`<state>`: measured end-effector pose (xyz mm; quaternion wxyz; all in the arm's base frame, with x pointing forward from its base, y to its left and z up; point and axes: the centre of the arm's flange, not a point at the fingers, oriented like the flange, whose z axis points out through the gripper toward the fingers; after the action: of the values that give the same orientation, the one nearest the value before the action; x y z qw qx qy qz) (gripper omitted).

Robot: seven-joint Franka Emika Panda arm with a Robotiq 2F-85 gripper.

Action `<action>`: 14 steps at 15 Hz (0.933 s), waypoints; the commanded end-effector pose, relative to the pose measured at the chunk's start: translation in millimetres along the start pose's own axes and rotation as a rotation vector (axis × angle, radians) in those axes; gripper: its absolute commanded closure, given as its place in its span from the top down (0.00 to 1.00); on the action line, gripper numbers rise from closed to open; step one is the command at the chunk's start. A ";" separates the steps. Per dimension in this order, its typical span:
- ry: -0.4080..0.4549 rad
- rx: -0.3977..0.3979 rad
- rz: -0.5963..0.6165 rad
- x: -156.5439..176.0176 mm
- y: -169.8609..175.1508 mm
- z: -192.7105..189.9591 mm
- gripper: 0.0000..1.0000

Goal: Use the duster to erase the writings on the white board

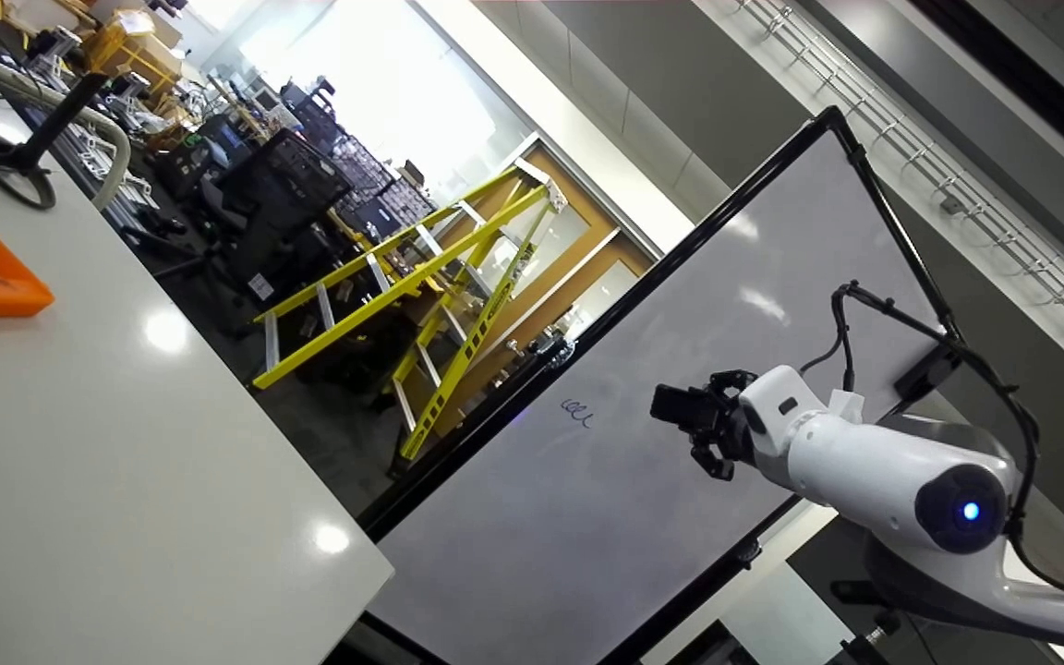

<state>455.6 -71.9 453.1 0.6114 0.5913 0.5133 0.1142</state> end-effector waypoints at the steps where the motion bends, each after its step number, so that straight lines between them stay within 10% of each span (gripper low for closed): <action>1: 0.059 -0.088 0.075 -17.2 -14.7 13.6 0.30; 2: 0.030 -0.042 0.032 -10.3 -9.0 5.1 0.55; 6: 0.038 -0.058 0.059 -14.4 -12.9 7.3 0.55; 7: 0.025 -0.075 0.052 -15.1 -9.8 7.9 0.30; 14: 0.037 -0.225 0.153 -35.9 -15.4 49.3 0.30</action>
<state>453.1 -108.1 454.6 0.6377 0.5635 0.4866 0.1977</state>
